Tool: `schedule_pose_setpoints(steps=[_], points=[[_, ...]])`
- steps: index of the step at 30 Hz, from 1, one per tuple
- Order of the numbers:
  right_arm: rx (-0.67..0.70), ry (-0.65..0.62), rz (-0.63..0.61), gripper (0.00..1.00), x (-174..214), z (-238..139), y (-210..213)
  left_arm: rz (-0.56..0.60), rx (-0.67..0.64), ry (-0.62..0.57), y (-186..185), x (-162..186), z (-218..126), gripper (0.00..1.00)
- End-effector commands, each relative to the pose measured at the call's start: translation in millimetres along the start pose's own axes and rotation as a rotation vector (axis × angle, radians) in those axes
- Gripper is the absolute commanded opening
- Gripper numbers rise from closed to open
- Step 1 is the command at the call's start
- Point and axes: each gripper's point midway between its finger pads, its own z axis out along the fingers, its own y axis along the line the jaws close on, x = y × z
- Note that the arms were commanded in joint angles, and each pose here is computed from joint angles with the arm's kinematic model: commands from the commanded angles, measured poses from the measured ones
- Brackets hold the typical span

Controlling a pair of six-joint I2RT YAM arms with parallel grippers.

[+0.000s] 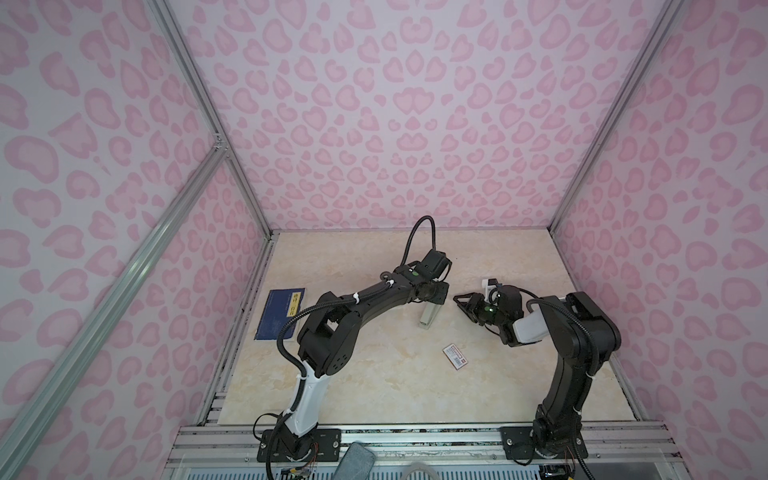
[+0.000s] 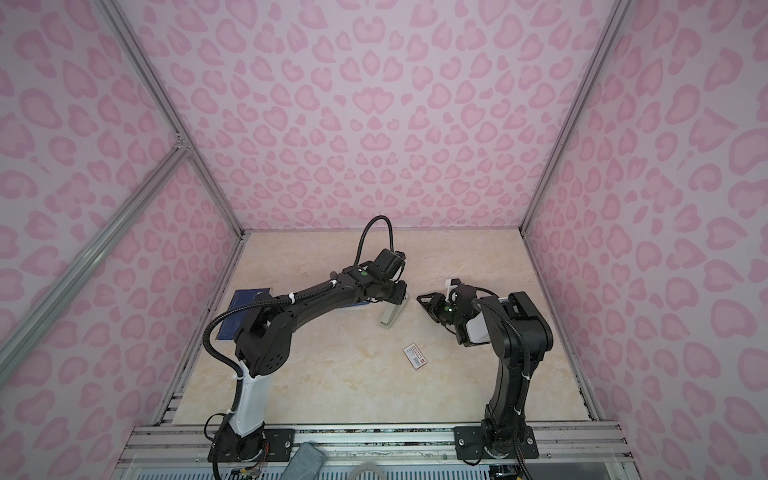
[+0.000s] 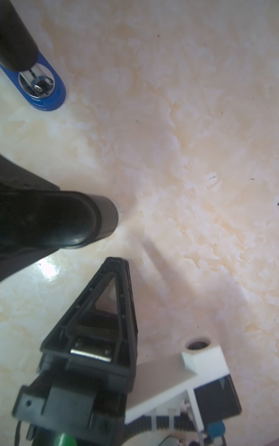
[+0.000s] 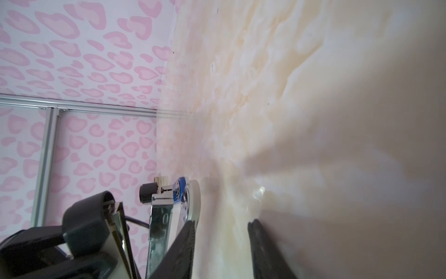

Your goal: Load the staples into the stapler

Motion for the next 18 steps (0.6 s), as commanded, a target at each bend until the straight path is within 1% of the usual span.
schedule_pose_setpoints(steps=[1,3,9,18], points=[[-0.073,0.013,0.025,0.38,1,7,11,-0.026,0.059,-0.078,-13,-19,-9,0.04],[-0.061,0.031,0.033,0.36,5,11,8,-0.023,0.063,-0.083,-16,-20,-11,0.04],[-0.094,0.037,0.044,0.38,9,13,11,-0.020,0.082,-0.096,-20,-24,-14,0.04],[-0.149,0.045,0.074,0.34,8,17,17,-0.015,0.099,-0.099,-25,-24,-13,0.04]])
